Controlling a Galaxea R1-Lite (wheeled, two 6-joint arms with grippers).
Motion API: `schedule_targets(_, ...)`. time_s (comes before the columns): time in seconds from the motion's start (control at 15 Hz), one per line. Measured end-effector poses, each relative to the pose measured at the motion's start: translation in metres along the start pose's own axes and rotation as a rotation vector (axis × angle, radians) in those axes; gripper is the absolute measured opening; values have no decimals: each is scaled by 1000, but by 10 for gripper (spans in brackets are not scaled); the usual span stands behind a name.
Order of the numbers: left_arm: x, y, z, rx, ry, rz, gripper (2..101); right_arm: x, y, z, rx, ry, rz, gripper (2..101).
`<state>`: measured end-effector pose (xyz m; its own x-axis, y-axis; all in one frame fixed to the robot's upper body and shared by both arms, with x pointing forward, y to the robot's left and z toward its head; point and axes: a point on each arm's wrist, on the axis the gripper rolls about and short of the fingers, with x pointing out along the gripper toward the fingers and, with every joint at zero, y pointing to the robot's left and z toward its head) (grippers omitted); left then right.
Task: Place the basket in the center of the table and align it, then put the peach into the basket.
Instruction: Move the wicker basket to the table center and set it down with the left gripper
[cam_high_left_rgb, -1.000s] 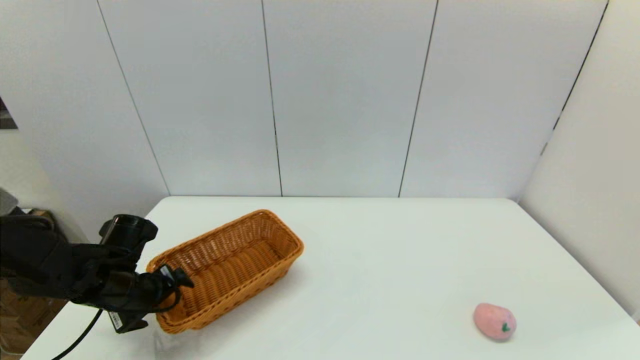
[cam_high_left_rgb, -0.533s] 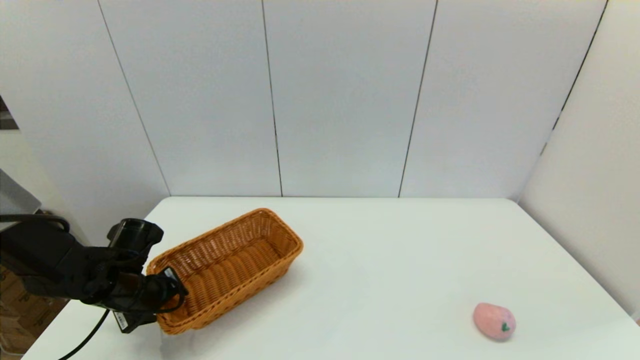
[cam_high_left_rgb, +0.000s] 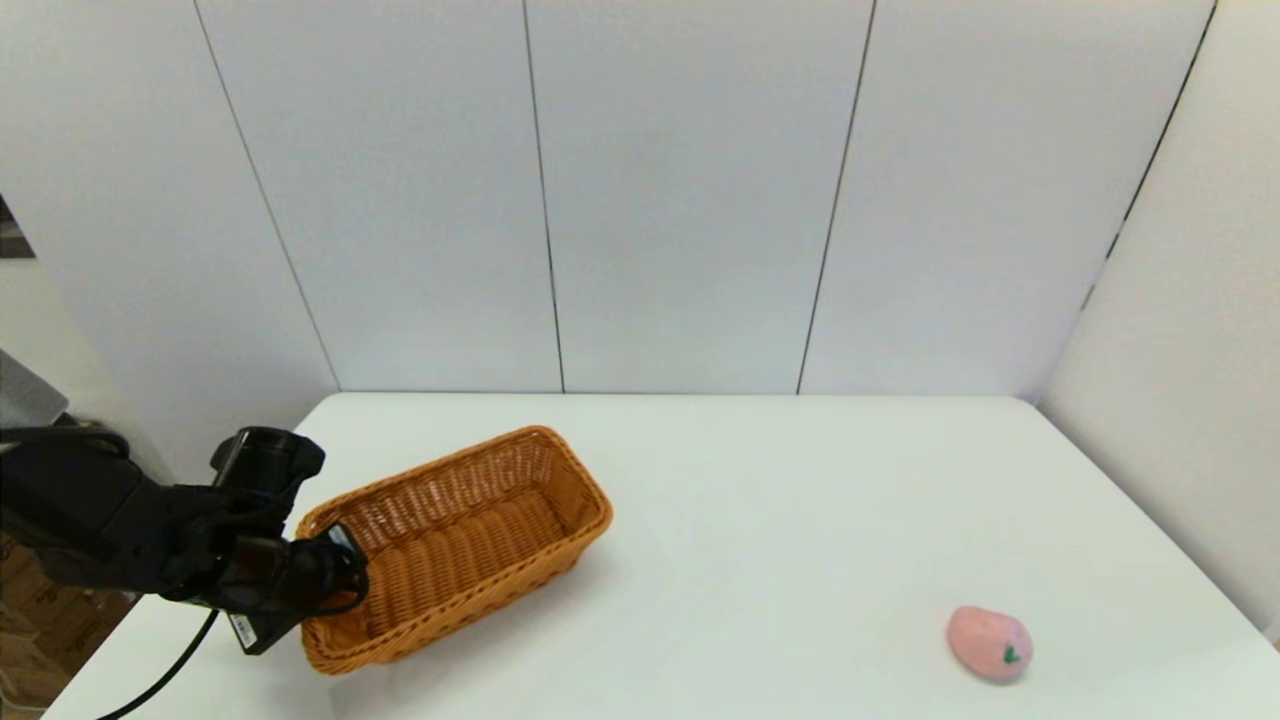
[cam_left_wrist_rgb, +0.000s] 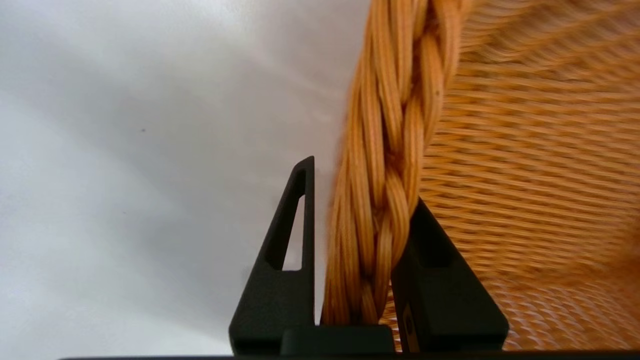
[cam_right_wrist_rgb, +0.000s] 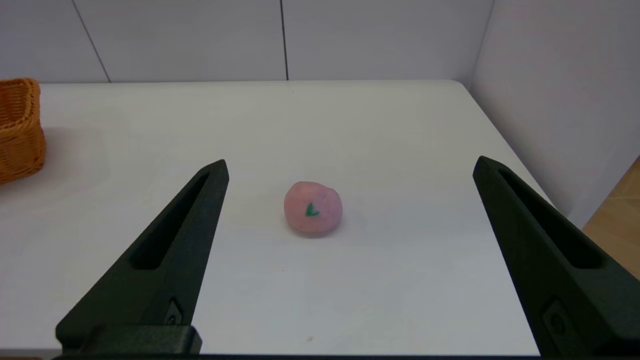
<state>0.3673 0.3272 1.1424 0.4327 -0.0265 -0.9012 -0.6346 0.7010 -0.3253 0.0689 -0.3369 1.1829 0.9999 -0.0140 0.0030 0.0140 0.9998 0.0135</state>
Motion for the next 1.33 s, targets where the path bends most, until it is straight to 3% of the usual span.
schedule_targets(0.33,-33,-20,-10,65,-53,-112,254,0,0,0,0,0,0,971)
schedule_targets(0.6,-82,-56,-42,208,-78,-308,248,0,0,0,1,0,0,971)
schedule_targets(0.8,-108,-82,-51,264,-70,-385,248,0,0,0,1,0,0,971)
schedule_targets(1.0,-108,-105,-50,229,-53,-425,248,0,0,0,4,0,0,971)
schedule_targets(1.33,-73,-135,-68,147,79,-440,248,0,0,0,5,0,0,971)
